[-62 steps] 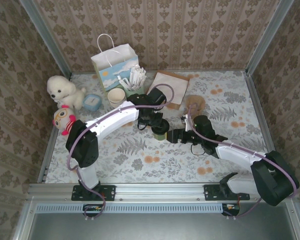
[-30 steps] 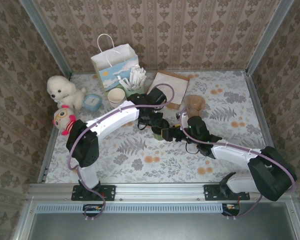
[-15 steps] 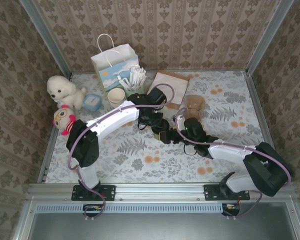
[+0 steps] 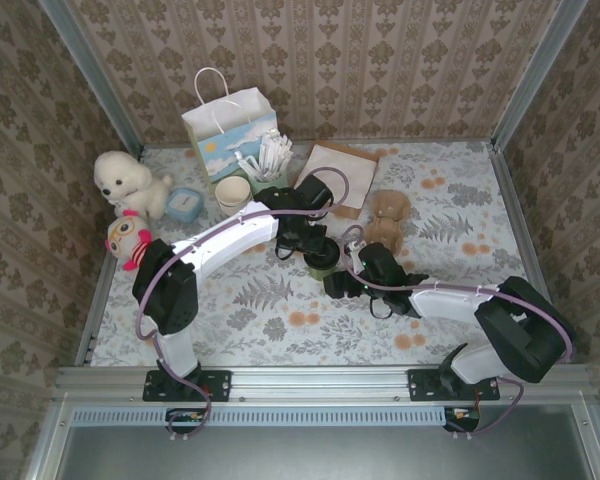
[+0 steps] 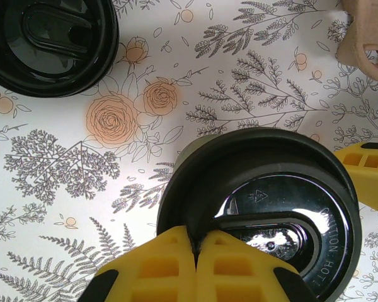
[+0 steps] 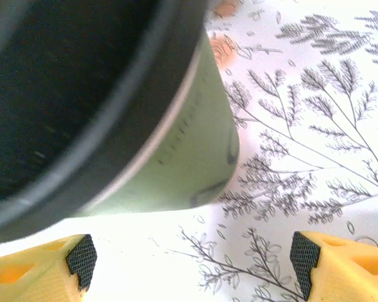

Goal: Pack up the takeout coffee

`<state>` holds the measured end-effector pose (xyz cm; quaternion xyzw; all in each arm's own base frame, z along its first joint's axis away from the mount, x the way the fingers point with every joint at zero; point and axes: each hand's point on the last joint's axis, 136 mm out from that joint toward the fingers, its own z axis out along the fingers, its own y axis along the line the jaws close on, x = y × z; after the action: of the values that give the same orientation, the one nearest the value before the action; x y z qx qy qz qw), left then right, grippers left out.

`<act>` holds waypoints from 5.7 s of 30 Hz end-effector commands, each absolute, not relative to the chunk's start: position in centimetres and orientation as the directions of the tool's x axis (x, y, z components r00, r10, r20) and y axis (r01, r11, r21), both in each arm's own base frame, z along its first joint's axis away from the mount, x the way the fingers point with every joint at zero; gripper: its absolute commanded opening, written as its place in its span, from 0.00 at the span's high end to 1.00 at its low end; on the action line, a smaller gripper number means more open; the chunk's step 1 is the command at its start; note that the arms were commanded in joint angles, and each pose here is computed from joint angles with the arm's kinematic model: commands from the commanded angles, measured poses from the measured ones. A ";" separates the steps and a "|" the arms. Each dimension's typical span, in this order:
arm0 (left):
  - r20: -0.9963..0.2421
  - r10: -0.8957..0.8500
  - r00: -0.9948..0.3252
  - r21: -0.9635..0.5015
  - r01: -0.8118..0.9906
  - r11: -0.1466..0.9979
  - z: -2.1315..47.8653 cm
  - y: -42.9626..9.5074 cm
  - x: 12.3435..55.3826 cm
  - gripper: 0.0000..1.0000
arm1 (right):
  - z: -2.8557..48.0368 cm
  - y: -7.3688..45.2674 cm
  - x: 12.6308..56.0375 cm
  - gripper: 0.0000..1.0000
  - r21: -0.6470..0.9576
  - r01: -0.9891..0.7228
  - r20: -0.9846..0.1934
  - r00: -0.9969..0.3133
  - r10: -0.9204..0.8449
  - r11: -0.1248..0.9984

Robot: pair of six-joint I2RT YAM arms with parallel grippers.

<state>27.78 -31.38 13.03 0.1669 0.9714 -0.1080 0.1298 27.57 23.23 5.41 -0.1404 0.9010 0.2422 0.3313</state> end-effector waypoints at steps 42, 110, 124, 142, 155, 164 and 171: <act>-0.215 0.708 -0.672 -0.106 0.737 0.667 10.6 -32.7 26.2 1.00 | 8.1 20.4 30.7 0.41 0.741 0.164 -0.070 -0.945 0.318 0.651; -0.349 0.268 -0.898 -0.485 0.418 0.768 17.4 -32.6 27.6 0.72 | 10.4 22.5 29.6 0.25 0.721 0.079 -0.161 -0.947 0.278 0.689; -0.357 -0.075 -0.931 -0.293 0.036 0.955 13.7 -23.2 29.6 0.00 | 12.5 21.9 29.5 0.00 0.648 0.034 -0.236 -0.941 0.243 0.761; -0.271 -0.123 -0.955 -0.197 -0.071 0.978 7.2 -23.4 28.3 0.00 | 13.1 22.7 30.2 0.00 0.329 0.076 -0.314 -0.931 0.185 0.941; -0.246 -0.115 -0.963 -0.222 -0.059 0.973 6.3 -24.2 28.0 0.00 | 11.4 24.4 30.0 0.02 0.254 0.024 -0.276 -0.956 0.097 0.967; -0.272 -0.133 -0.953 -0.236 -0.068 0.969 6.8 -23.9 28.0 0.00 | 11.1 25.0 30.3 0.22 0.281 -0.008 -0.294 -0.953 0.079 0.960; -0.374 -0.186 -0.909 -0.238 -0.100 0.966 8.4 -22.0 28.5 0.00 | 12.1 21.8 32.8 0.26 0.220 -0.013 -0.339 -0.939 0.064 0.976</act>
<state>27.51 -22.49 6.29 -0.0526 0.9818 -0.0989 0.1531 31.30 23.94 11.54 0.0191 0.9767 0.1414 0.1605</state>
